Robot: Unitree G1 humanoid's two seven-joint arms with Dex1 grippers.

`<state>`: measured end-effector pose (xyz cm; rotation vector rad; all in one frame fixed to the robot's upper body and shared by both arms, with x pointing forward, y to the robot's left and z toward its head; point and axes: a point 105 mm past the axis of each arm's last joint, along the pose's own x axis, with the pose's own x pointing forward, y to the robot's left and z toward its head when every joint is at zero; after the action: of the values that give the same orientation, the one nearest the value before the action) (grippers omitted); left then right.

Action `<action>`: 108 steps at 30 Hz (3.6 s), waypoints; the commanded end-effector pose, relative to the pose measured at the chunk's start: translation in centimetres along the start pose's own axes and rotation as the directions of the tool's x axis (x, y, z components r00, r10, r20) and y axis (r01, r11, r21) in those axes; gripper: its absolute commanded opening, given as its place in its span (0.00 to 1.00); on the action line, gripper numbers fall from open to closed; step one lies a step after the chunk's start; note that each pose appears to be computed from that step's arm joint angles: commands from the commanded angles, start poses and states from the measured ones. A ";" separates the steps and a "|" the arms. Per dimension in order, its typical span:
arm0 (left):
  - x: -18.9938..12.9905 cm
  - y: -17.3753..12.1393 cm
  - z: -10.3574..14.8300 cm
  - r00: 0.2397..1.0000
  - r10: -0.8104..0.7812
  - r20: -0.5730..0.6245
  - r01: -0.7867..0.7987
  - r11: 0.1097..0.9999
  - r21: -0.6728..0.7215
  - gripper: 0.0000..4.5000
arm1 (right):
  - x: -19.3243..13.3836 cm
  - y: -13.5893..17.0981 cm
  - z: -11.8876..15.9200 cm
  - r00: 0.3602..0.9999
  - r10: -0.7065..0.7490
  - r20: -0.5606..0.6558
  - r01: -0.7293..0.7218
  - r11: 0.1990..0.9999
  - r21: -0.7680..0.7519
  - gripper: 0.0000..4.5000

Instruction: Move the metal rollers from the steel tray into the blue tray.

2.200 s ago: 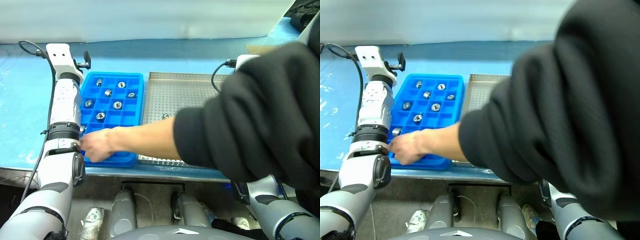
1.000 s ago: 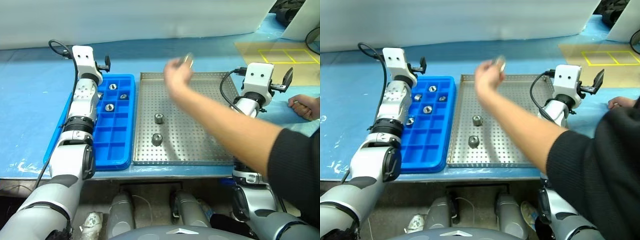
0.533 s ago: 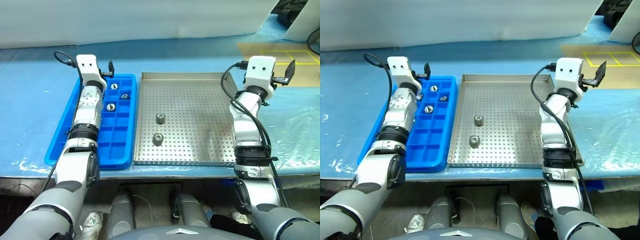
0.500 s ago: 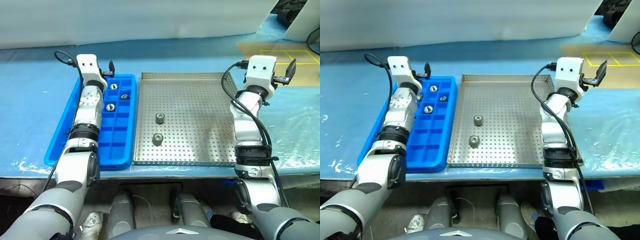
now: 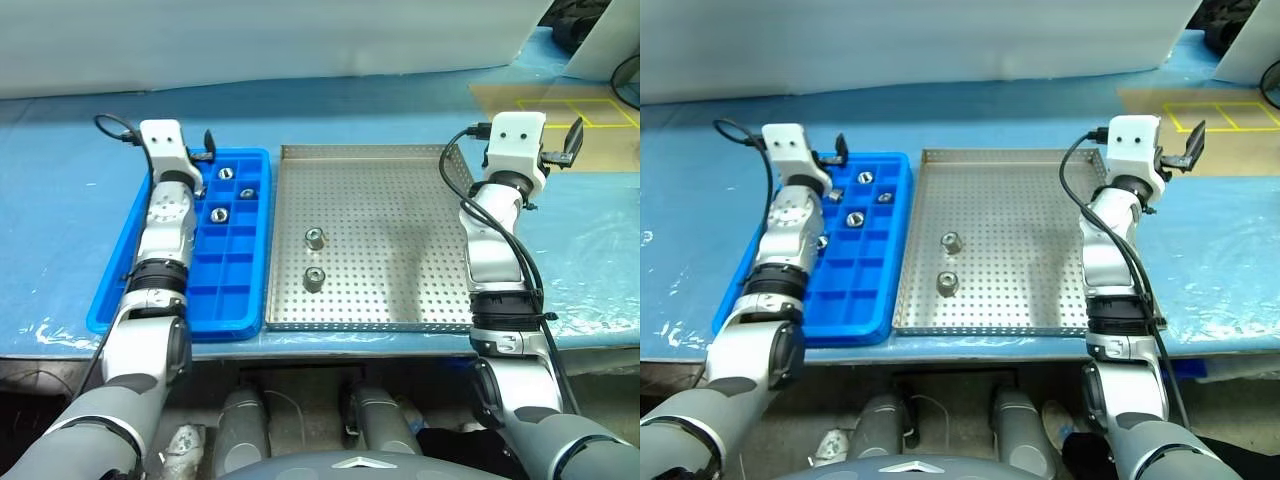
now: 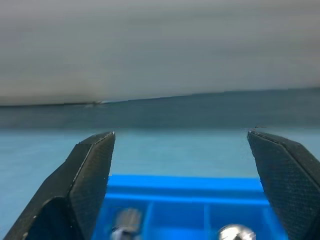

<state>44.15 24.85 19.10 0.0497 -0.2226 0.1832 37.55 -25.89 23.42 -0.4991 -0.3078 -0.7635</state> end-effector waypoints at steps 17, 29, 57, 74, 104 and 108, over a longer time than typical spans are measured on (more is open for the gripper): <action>-1.6 -0.6 2.9 0.995 -0.064 0.071 0.067 0.997 -0.041 1.00 | 0.1 1.7 1.5 0.996 0.067 0.051 -0.069 0.997 0.030 0.92; -1.1 -4.4 2.2 0.987 -0.135 0.082 0.144 0.982 -0.118 1.00 | 0.7 -0.8 1.3 0.998 -0.003 0.060 0.004 1.000 -0.020 0.92; -2.1 -4.2 1.6 0.941 -0.322 0.104 0.333 0.935 -0.117 1.00 | 1.2 1.2 2.8 0.989 0.111 0.095 -0.109 0.994 -0.033 0.92; -3.7 -4.1 3.0 0.830 -0.542 0.130 0.554 0.827 -0.097 1.00 | 2.3 2.5 3.9 0.978 0.162 0.133 -0.158 0.987 -0.034 0.92; -6.5 4.1 4.6 0.798 -0.601 0.033 0.601 0.799 0.013 1.00 | 1.2 5.7 0.9 0.892 0.447 0.068 -0.446 0.894 -0.035 0.92; -6.6 4.4 4.7 0.786 -0.617 0.021 0.617 0.787 0.020 1.00 | -0.6 7.1 0.0 0.822 0.567 0.055 -0.569 0.822 0.021 0.92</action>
<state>36.43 27.20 20.76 0.1082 -0.1714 -0.4782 42.56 -22.03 19.40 -0.5670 -0.1339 -0.2035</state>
